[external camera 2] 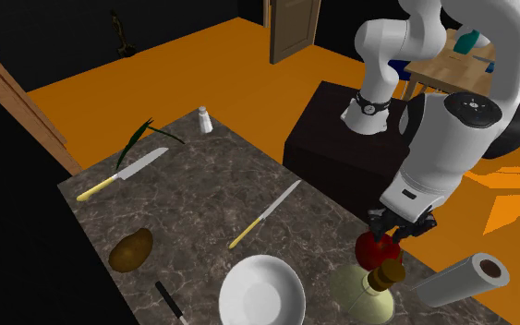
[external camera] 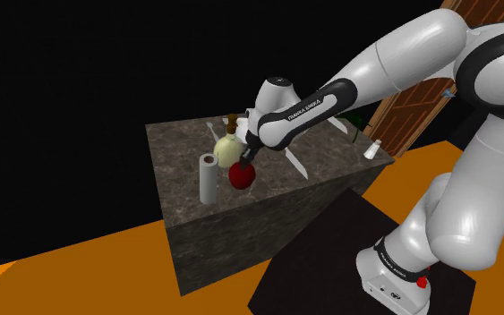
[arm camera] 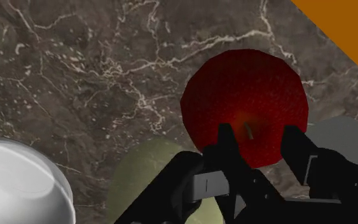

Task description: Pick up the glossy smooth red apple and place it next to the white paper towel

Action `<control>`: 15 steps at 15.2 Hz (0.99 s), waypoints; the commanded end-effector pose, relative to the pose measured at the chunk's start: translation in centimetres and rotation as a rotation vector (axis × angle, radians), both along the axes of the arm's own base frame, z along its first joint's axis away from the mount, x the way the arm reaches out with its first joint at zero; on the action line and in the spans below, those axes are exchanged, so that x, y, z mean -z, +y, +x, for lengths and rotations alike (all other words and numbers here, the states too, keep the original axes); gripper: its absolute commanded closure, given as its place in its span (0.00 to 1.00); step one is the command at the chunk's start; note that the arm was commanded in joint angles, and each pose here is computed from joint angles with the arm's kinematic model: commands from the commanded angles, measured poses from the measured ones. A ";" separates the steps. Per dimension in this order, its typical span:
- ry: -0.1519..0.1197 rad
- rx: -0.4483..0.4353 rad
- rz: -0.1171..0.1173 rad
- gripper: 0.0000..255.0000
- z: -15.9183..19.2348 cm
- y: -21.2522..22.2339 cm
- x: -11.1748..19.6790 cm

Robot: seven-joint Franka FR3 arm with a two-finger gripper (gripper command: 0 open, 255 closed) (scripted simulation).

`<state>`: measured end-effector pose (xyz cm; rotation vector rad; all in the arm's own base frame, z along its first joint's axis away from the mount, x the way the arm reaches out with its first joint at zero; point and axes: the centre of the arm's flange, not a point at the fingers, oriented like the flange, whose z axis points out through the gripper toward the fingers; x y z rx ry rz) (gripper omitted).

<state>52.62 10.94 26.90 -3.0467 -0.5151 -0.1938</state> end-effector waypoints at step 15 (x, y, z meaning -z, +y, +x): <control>0.000 0.000 0.000 0.00 -0.6 -0.3 -5.0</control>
